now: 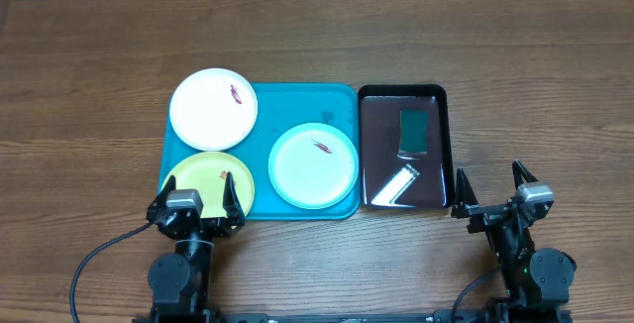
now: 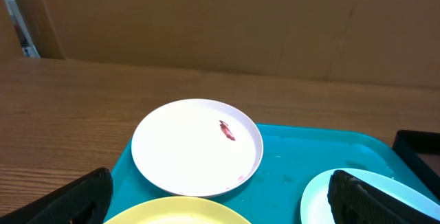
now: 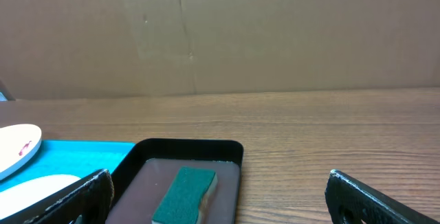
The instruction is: Clean dirty plates on tray and stack at the side
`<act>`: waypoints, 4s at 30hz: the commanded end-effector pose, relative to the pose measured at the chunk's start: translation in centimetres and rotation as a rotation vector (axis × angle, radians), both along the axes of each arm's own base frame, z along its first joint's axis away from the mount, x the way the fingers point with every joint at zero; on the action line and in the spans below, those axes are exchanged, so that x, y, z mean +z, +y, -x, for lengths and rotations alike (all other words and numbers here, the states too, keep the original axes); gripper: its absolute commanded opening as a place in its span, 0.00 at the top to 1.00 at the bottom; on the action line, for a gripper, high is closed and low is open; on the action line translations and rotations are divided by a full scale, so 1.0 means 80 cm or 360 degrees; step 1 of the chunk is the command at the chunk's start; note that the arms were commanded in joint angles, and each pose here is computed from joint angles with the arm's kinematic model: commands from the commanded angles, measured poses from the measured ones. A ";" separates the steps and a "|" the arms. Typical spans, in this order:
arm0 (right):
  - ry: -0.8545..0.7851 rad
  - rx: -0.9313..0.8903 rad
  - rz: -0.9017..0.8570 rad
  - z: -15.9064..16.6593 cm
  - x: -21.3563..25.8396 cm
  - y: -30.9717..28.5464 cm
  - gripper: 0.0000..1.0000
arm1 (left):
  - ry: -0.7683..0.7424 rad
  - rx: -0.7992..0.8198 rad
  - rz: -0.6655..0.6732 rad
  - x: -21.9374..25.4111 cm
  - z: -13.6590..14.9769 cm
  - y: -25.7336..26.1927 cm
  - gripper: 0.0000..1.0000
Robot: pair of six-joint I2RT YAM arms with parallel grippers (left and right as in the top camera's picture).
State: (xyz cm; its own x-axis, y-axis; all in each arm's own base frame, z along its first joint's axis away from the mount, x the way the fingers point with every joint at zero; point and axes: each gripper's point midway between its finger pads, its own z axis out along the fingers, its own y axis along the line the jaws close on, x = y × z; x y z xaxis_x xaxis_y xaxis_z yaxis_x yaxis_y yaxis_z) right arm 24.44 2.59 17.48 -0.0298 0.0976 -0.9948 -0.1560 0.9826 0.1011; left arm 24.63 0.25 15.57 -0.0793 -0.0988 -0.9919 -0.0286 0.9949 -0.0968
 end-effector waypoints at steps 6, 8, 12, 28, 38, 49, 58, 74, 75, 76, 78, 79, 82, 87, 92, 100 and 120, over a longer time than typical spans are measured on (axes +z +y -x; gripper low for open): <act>-0.0007 -0.0001 0.0005 0.000 -0.002 0.000 0.00 | -0.0021 -0.0030 -0.0022 0.003 0.000 -0.005 0.00; -0.0007 -0.0001 0.0005 0.000 -0.002 0.000 0.00 | -0.0019 -0.0032 -0.0022 0.003 0.000 -0.005 0.00; -0.0008 -0.0001 0.0006 0.000 -0.002 0.000 0.00 | -0.0012 -0.0036 -0.0022 0.001 0.000 -0.006 0.00; -0.0008 -0.0001 0.0006 0.000 -0.002 0.000 0.00 | -0.0008 -0.0070 -0.0009 0.000 0.000 -0.011 0.00; -0.0008 -0.0001 0.0006 0.000 -0.002 0.000 0.00 | -0.0008 -0.0065 -0.0012 0.000 0.000 -0.010 0.00; -0.0007 -0.0001 0.0005 0.000 -0.002 0.000 0.00 | -0.0030 -0.0046 0.0160 0.043 0.012 -0.009 0.00; -0.0007 -0.0001 0.0005 0.000 -0.002 0.000 0.00 | -0.0119 -0.0058 0.0162 0.177 0.026 -0.009 0.00; -0.0008 -0.0001 0.0006 0.000 -0.002 0.000 0.00 | 0.1098 -0.0638 0.0428 0.287 -0.040 -0.101 0.00; -0.0007 -0.0001 0.0005 0.000 -0.002 0.000 0.00 | 0.1170 -0.0721 0.0485 0.285 -0.046 -0.114 0.00; -0.0007 -0.0001 0.0005 0.000 -0.002 0.000 0.00 | 0.1215 -0.0785 0.0528 0.283 -0.052 -0.123 0.00; -0.0008 -0.0001 0.0006 0.000 -0.002 0.000 0.00 | 0.1282 -0.0857 0.0587 0.273 -0.064 -0.133 0.00; -0.0008 -0.0001 0.0006 0.000 -0.002 0.000 0.00 | 0.1343 -0.0862 0.0612 0.263 -0.069 -0.135 0.00; -0.0008 -0.0001 0.0006 0.000 -0.002 0.000 0.00 | 0.1531 -0.0816 0.0658 0.230 -0.075 -0.134 0.76; -0.0007 -0.0001 0.0005 0.000 -0.002 0.000 0.00 | 0.1883 -0.0706 0.0714 0.182 -0.059 -0.128 0.96; -0.0007 -0.0001 0.0005 0.000 -0.002 0.000 0.00 | 0.2156 -0.0538 0.0588 0.143 -0.025 -0.114 0.96; -0.0007 -0.0001 0.0005 0.000 -0.002 0.000 0.00 | 0.2490 -0.0444 0.0529 0.070 0.010 -0.138 0.84; -0.0008 -0.0001 0.0006 0.000 -0.002 0.000 0.00 | 0.2530 0.0148 0.0633 -0.097 0.016 -0.147 0.65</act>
State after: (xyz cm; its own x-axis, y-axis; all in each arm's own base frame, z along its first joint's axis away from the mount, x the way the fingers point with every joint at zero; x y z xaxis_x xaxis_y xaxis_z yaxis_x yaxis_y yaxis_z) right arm 24.43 2.59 17.50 -0.0290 0.0976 -0.9948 -0.1561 0.9826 0.1010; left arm 23.18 -12.52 8.72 -0.9530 -0.2364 0.1895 -0.2794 0.9274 -0.2486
